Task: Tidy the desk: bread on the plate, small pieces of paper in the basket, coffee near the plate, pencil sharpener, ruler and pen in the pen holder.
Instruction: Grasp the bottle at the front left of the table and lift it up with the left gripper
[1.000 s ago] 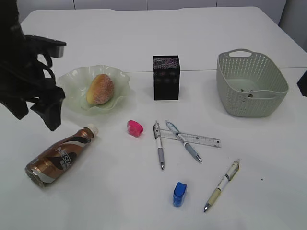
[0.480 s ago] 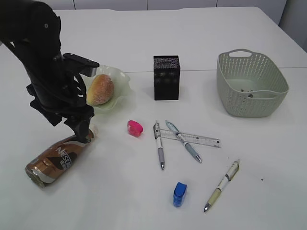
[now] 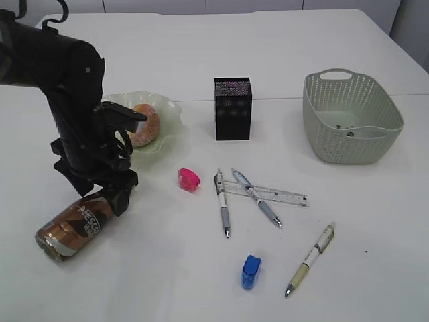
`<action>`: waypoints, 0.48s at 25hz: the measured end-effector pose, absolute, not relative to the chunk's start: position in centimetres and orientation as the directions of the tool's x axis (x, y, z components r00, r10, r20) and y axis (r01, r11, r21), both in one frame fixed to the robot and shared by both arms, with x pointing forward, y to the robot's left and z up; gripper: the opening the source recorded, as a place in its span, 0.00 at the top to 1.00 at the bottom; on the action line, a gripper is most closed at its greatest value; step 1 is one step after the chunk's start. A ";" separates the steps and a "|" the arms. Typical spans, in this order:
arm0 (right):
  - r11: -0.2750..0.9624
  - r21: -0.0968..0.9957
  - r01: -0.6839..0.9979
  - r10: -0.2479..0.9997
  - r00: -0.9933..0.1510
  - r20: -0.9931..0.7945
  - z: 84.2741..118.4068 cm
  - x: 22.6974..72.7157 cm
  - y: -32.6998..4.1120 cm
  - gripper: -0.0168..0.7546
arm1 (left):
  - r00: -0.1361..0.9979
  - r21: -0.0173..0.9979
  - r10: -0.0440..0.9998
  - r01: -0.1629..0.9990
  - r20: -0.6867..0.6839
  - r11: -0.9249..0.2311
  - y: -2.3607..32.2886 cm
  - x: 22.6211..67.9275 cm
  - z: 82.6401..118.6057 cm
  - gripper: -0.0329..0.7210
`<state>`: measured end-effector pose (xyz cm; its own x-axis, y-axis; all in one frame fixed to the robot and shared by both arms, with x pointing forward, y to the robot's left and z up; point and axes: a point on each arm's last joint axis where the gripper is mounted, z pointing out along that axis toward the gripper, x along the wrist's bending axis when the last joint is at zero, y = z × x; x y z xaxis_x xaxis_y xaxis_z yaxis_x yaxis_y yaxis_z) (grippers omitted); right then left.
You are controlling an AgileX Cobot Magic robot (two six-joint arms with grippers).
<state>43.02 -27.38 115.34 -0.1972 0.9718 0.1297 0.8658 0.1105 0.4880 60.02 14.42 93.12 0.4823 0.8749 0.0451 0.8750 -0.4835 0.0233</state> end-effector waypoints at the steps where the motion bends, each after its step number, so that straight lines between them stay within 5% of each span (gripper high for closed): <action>1: 0.111 0.489 0.865 0.972 -0.197 0.130 115.4 43.0 -27.4 0.28 | 0.484 0.013 0.874 0.875 0.046 -0.485 14.4 60.1 92.7 0.14; 12: 0.110 0.509 0.854 0.972 -0.200 0.126 115.8 42.4 -27.4 0.28 | 0.500 -0.023 0.863 0.866 0.070 -0.500 14.4 60.8 90.6 0.15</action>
<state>42.40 -27.41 115.80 -0.2002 0.9716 0.1258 0.8538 0.1101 0.5088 60.75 14.38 90.63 0.5004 0.8630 0.0695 0.8657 -0.5001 -0.0227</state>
